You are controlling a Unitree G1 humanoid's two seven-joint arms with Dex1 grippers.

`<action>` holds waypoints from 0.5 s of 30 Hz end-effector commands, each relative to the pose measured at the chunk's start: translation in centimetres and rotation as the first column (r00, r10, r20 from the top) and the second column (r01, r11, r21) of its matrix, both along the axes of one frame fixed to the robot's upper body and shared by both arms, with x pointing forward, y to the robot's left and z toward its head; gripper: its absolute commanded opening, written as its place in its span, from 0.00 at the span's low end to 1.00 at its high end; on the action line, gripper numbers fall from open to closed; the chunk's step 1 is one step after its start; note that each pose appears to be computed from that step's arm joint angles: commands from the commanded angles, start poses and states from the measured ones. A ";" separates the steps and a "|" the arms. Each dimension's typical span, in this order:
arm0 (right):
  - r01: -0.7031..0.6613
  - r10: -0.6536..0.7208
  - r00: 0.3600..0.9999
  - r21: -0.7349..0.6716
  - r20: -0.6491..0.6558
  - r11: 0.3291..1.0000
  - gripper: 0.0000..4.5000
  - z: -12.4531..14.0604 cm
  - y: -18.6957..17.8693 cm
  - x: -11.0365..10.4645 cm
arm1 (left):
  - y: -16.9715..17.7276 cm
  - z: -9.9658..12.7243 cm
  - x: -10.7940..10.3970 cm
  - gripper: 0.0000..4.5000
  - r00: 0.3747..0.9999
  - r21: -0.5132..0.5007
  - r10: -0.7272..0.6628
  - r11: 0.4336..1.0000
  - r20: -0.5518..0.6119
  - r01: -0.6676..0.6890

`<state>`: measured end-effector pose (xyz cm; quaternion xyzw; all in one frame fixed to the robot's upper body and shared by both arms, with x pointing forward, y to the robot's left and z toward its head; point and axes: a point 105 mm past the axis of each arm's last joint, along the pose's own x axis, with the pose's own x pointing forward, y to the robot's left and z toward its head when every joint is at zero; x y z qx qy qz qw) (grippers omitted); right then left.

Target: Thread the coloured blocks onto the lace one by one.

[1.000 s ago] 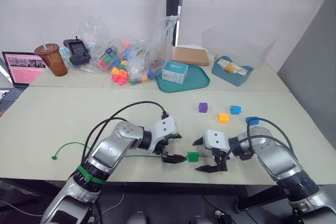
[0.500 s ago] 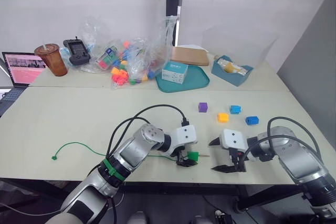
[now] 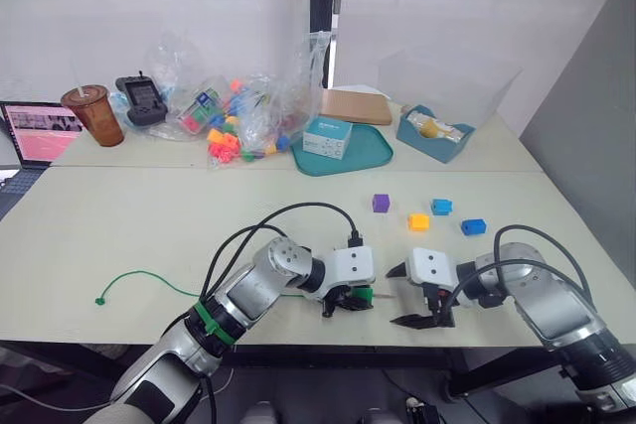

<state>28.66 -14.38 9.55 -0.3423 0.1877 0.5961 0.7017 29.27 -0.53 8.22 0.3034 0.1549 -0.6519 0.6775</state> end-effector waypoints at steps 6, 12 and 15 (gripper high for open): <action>0.004 -0.003 0.999 -0.010 0.044 1.000 0.59 -0.4 0.5 1.0 | 1.3 -2.6 -0.1 0.28 0.998 0.099 0.033 0.995 -0.060 -0.027; -0.001 0.001 0.999 -0.021 0.037 1.000 0.14 -0.8 0.2 0.9 | 1.6 -2.5 0.0 0.28 0.997 0.099 0.038 0.995 -0.060 -0.032; -0.007 0.008 0.999 -0.023 0.039 1.000 0.00 -0.9 0.2 1.0 | 2.5 -2.3 -0.3 0.28 0.995 0.089 0.052 0.995 -0.080 -0.045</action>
